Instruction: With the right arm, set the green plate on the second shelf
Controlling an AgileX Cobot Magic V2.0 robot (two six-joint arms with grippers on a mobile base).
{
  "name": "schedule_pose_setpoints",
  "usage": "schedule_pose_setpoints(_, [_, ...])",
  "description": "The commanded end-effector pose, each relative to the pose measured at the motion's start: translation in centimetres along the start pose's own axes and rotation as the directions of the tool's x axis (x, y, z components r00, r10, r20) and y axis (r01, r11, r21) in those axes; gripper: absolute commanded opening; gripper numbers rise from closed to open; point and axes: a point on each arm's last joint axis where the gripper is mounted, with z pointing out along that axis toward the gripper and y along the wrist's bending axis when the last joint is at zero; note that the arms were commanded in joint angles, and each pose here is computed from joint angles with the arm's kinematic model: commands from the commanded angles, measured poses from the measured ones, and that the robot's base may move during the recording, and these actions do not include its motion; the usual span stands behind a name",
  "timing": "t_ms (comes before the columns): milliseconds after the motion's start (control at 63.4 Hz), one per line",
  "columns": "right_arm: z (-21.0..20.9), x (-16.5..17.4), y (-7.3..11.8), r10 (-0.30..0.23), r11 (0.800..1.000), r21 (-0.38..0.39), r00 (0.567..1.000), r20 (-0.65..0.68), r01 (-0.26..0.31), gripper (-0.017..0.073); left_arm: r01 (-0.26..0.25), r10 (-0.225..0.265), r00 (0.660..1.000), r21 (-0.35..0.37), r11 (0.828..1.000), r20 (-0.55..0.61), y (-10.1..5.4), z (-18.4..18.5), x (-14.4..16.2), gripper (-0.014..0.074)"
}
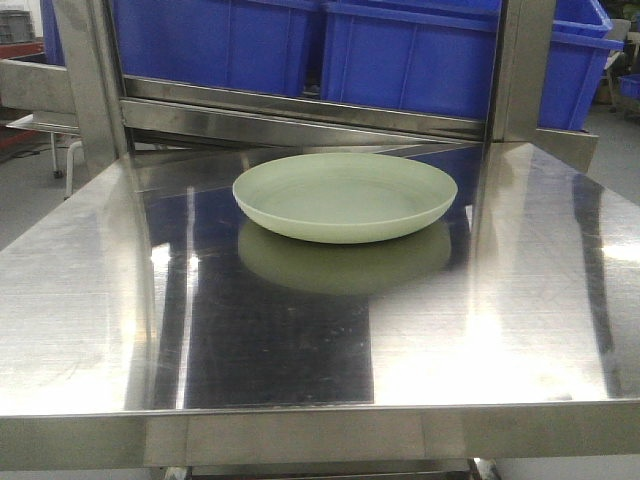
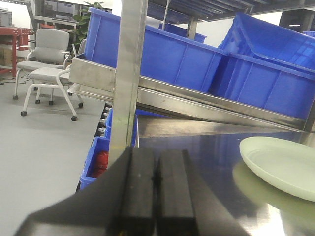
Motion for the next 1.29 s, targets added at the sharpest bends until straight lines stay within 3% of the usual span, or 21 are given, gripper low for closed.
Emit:
schedule_pose_setpoints(0, [2.0,-3.0,0.7,0.015,1.0,-0.009,0.999,0.038,-0.014,0.0059,0.009,-0.01,0.999,0.01,1.0,0.053,0.1,-0.1,0.6,0.013])
schedule_pose_setpoints(174, [7.3,-5.2,3.1,-0.024,0.998,-0.063,0.99,-0.137,0.015,0.0079,0.009,-0.01,0.999,0.01,1.0,0.053,0.1,-0.1,0.6,0.013])
schedule_pose_setpoints(284, [10.2,-6.1,4.9,-0.079,0.992,-0.111,0.982,-0.173,0.06,0.0188,0.009,-0.01,0.999,0.01,1.0,0.053,0.1,-0.1,0.6,0.013])
schedule_pose_setpoints(442, [14.1,-6.9,6.0,-0.071,0.99,-0.131,0.973,-0.218,0.043,0.0295,0.009,-0.01,0.999,0.01,1.0,0.053,0.1,-0.1,0.6,0.013])
schedule_pose_setpoints(852, [21.7,-4.4,5.3,-0.038,0.995,-0.104,0.944,-0.329,0.004,0.0352,0.009,-0.01,0.999,0.01,1.0,0.053,0.1,-0.1,0.6,0.013])
schedule_pose_setpoints(1279, [22.3,-4.4,4.0,-0.017,0.997,-0.074,0.946,-0.322,-0.007,0.0353,0.009,-0.01,0.999,0.01,1.0,0.053,0.1,-0.1,0.6,0.013])
